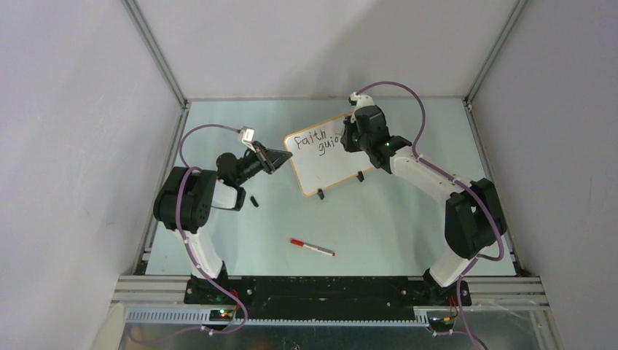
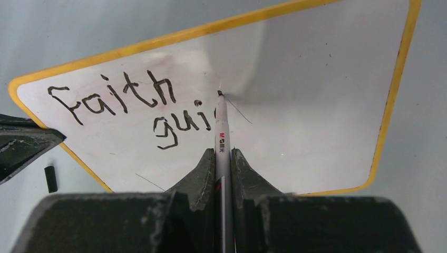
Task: Write a sentence on the whiteboard
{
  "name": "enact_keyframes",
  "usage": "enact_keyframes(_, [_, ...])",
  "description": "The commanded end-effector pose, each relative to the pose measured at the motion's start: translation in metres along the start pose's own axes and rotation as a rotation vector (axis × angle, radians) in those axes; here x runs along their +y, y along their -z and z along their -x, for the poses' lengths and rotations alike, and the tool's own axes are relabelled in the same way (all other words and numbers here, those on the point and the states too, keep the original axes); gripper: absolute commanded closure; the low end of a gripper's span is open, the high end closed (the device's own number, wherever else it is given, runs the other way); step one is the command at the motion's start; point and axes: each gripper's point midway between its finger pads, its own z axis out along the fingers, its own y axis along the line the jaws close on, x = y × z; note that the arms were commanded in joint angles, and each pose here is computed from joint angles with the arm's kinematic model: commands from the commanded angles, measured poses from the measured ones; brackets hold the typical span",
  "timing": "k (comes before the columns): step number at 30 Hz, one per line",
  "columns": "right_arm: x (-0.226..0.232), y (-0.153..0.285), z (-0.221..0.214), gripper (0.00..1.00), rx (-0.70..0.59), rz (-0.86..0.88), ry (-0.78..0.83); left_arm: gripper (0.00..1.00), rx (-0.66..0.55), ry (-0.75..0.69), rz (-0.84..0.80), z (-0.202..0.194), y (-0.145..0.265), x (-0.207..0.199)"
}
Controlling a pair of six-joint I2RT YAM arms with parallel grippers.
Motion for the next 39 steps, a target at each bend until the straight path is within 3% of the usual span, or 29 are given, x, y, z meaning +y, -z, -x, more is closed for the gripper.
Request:
enact_keyframes(1, [-0.004,0.006,0.0,1.0,-0.011,-0.019,-0.008,1.0,0.0,-0.068,-0.01,0.004,0.0,-0.004])
enact_keyframes(26, [-0.012,0.011,-0.012,1.0,0.014,-0.064,-0.006,1.0,-0.001,-0.068,-0.011,0.004,-0.001,-0.004])
enact_keyframes(34, [-0.009,0.023,0.001,1.0,-0.048,-0.034,-0.006,1.0,0.0,-0.068,-0.011,0.004,-0.001,-0.004])
enact_keyframes(39, [0.0,0.048,0.028,1.0,-0.202,0.067,-0.041,1.0,-0.001,-0.069,-0.011,0.004,0.0,-0.004])
